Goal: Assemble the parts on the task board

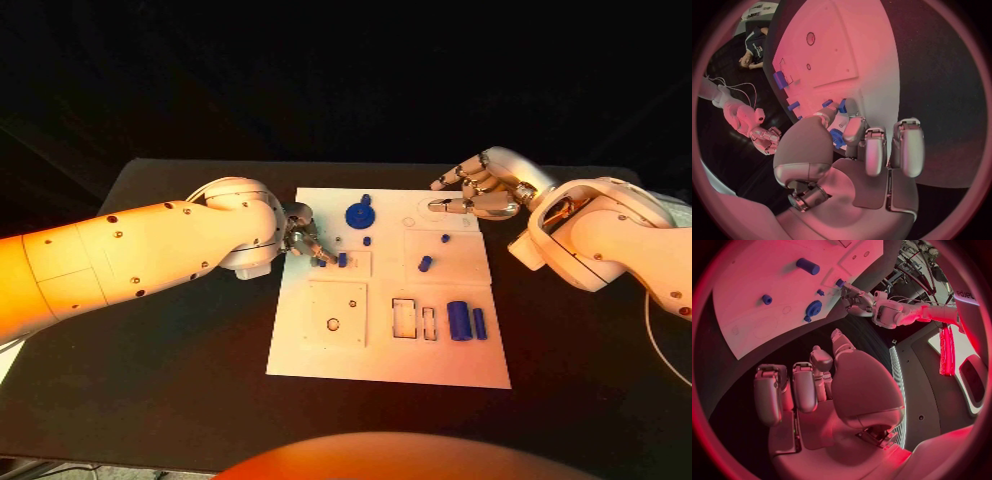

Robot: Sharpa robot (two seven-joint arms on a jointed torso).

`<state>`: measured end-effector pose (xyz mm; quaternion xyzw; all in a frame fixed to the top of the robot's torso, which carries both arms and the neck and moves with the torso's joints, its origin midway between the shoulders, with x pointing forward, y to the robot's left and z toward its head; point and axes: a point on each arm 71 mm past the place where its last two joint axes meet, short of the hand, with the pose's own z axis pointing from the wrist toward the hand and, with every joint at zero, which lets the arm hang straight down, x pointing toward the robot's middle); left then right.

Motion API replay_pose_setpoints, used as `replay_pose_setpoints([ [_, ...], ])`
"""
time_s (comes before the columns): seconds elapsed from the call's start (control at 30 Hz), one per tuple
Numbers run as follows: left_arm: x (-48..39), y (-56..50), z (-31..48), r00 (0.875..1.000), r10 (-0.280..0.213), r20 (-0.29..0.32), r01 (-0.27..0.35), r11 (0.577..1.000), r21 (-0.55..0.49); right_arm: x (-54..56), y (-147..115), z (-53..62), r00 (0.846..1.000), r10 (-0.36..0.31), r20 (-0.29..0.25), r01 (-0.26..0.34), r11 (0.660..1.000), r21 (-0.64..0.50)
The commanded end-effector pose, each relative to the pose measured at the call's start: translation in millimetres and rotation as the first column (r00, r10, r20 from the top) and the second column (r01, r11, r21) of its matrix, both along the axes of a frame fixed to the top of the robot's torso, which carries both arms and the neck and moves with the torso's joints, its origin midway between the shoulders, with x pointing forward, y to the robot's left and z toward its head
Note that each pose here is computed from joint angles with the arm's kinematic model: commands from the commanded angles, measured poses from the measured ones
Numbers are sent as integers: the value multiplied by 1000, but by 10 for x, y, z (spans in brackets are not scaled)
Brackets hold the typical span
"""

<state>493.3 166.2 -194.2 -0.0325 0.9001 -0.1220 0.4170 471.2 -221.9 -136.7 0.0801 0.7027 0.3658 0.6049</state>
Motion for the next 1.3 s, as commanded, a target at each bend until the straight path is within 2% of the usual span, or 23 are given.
replay_pose_setpoints([
  [0.03, -8, -10, 0, 1000, 6, 1, -6, 1000, -10, -4, 13, -9, 1000, 13, -6, -13, 1000, -8],
  [0.53, -13, 20, 3, 1000, 7, -3, -7, 1000, -5, -2, 11, -11, 1000, 13, -7, -13, 1000, -8],
  [0.67, -11, 46, 26, 1000, 14, 3, -14, 1000, -10, 0, 11, -12, 1000, 14, -7, -14, 1000, -10],
  [0.9, -2, 77, 119, 999, 42, 31, -41, 998, -53, 6, 2, -16, 1000, 11, -7, -12, 1000, -12],
  [1.3, 23, 104, 163, 994, 103, 39, -95, 983, -158, 12, 10, -45, 1000, 12, -16, -12, 1000, -9],
])
